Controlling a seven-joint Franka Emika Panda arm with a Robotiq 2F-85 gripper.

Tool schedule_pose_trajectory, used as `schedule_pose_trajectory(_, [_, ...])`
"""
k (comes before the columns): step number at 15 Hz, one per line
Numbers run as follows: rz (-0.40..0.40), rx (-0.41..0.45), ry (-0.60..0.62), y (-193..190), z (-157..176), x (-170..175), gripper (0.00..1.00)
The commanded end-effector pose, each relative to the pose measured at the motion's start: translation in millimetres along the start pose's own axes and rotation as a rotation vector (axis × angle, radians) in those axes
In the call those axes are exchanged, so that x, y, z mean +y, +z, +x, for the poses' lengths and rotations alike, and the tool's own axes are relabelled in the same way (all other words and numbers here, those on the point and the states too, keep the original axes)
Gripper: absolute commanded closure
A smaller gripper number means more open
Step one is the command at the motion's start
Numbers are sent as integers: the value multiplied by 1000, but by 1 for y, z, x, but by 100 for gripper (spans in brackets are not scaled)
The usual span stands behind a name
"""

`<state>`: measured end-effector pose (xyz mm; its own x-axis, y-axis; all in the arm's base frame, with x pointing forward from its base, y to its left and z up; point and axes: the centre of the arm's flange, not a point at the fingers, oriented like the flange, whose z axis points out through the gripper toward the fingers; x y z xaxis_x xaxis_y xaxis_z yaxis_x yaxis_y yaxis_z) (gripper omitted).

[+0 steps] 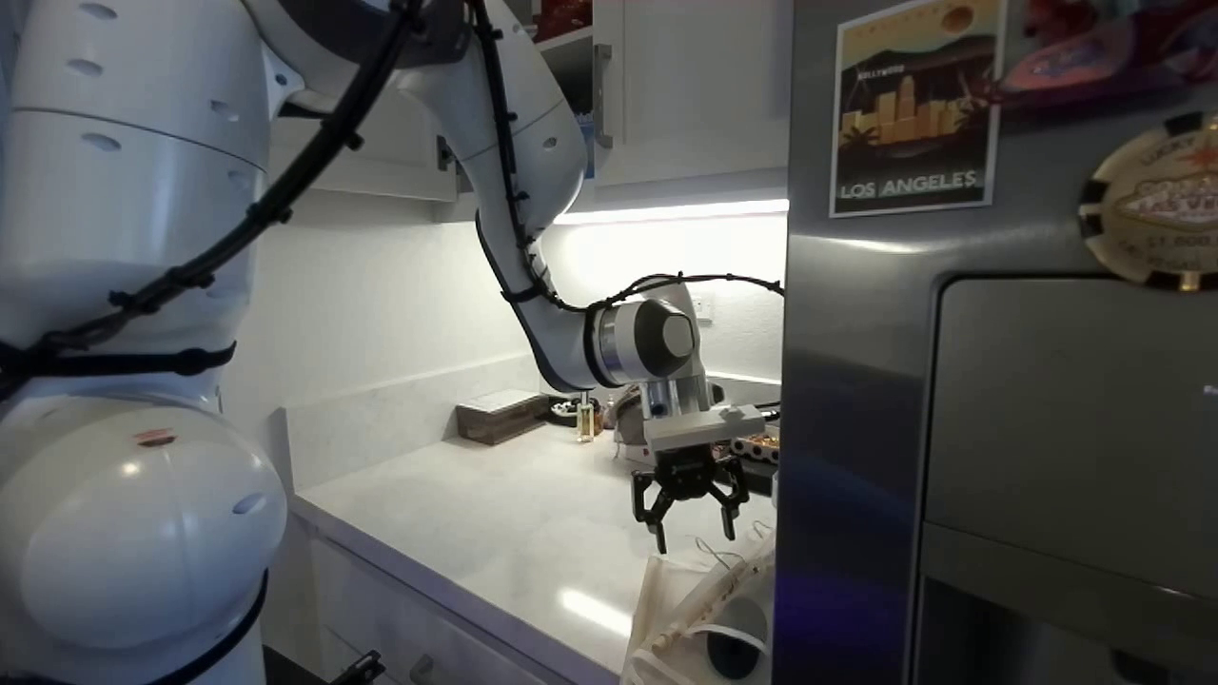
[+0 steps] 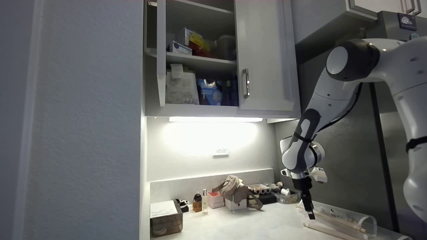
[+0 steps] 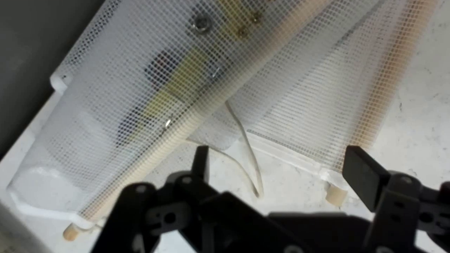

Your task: Close the right cabinet door then hang the white net on the hanger on the side of the fridge

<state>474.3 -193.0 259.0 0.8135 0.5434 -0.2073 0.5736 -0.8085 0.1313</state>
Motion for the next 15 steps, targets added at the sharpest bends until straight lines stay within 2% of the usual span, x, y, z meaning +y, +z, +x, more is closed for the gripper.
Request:
schedule_pose_trajectory(1, [-4, 8, -14, 2, 6, 9, 32])
schedule_pose_trajectory(4, [-4, 4, -9, 3, 9, 12, 58])
schedule_pose_trajectory(10, [-16, 8, 1, -2, 12, 18, 99])
schedule_pose_trajectory(15, [-34, 6, 13, -21, 7, 24, 100])
